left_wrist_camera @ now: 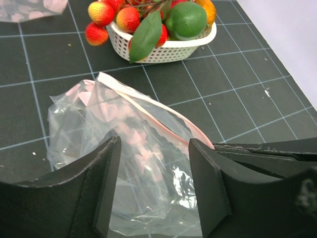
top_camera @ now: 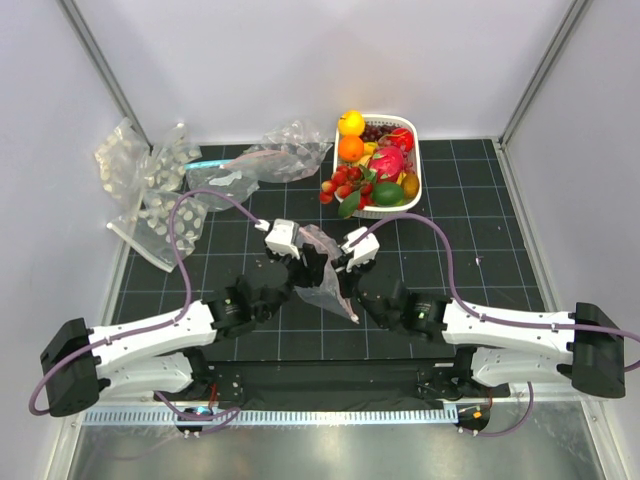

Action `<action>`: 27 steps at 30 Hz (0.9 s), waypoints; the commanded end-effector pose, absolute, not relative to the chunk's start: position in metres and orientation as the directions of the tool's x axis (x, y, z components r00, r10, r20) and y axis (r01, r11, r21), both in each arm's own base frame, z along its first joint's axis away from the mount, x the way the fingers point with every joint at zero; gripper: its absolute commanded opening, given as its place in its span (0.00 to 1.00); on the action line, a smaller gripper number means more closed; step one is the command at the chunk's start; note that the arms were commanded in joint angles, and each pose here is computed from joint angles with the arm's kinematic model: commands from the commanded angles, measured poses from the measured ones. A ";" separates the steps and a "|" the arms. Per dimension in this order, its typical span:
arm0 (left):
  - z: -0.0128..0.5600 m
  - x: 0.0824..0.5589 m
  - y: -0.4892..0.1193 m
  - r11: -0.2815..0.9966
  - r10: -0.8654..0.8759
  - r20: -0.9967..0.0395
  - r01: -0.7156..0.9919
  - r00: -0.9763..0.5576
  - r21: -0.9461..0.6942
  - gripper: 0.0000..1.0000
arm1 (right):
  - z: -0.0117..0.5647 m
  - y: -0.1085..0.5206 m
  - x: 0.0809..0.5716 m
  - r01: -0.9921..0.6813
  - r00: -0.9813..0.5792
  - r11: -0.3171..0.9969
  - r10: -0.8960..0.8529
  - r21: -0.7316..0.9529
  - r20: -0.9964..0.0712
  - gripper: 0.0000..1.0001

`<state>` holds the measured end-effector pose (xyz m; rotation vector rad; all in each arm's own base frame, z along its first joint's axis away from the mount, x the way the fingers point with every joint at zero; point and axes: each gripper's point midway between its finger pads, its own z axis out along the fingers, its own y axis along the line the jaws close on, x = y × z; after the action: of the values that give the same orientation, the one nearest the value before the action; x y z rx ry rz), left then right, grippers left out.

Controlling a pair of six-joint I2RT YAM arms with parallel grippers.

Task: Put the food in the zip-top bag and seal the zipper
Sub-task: Open the zipper of the food storage bag at the center of the board.

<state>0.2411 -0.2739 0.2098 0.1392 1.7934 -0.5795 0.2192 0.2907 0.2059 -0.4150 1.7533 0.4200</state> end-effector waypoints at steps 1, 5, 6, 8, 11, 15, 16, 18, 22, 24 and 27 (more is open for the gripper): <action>0.249 0.249 -0.269 0.858 -0.308 -0.926 0.357 -0.216 -0.369 0.63 | 0.235 0.294 0.222 -0.478 -0.163 0.872 0.027 0.103 -0.986 0.01; 0.246 0.257 -0.263 0.884 -0.307 -0.930 0.301 -0.200 -0.357 0.68 | 0.235 0.295 0.221 -0.482 -0.158 0.871 0.024 0.098 -0.987 0.01; 0.245 0.259 -0.265 0.889 -0.295 -0.934 0.299 -0.202 -0.346 0.68 | 0.235 0.295 0.221 -0.481 -0.156 0.871 0.026 0.099 -0.987 0.01; 0.246 0.262 -0.272 0.896 -0.274 -0.938 0.298 -0.214 -0.330 0.68 | 0.236 0.295 0.221 -0.480 -0.152 0.872 0.025 0.096 -0.988 0.01; 0.254 0.268 -0.282 0.896 -0.265 -0.940 0.305 -0.214 -0.322 0.68 | 0.235 0.295 0.220 -0.482 -0.147 0.872 0.022 0.091 -0.989 0.01; 0.258 0.277 -0.296 0.885 -0.258 -0.936 0.330 -0.238 -0.328 0.50 | 0.236 0.294 0.221 -0.473 -0.142 0.877 0.022 0.087 -0.990 0.01; 0.258 0.279 -0.297 0.882 -0.269 -0.931 0.324 -0.247 -0.341 0.48 | 0.236 0.293 0.221 -0.469 -0.140 0.879 0.024 0.087 -0.990 0.01; 0.253 0.280 -0.302 0.880 -0.257 -0.930 0.335 -0.262 -0.337 0.38 | 0.236 0.291 0.222 -0.458 -0.137 0.885 0.028 0.088 -0.990 0.01; 0.237 0.278 -0.305 0.878 -0.232 -0.932 0.353 -0.277 -0.324 0.36 | 0.236 0.289 0.222 -0.454 -0.135 0.887 0.027 0.086 -0.990 0.01; 0.234 0.275 -0.309 0.870 -0.217 -0.933 0.377 -0.287 -0.318 0.37 | 0.238 0.289 0.222 -0.457 -0.133 0.885 0.028 0.086 -0.991 0.01; 0.230 0.276 -0.309 0.884 -0.175 -0.935 0.368 -0.309 -0.287 0.37 | 0.239 0.286 0.222 -0.449 -0.130 0.889 0.031 0.087 -0.991 0.01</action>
<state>0.2744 -0.3035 0.2242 0.1256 1.8080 -0.5370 0.2209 0.2888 0.2144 -0.4016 1.7152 0.3852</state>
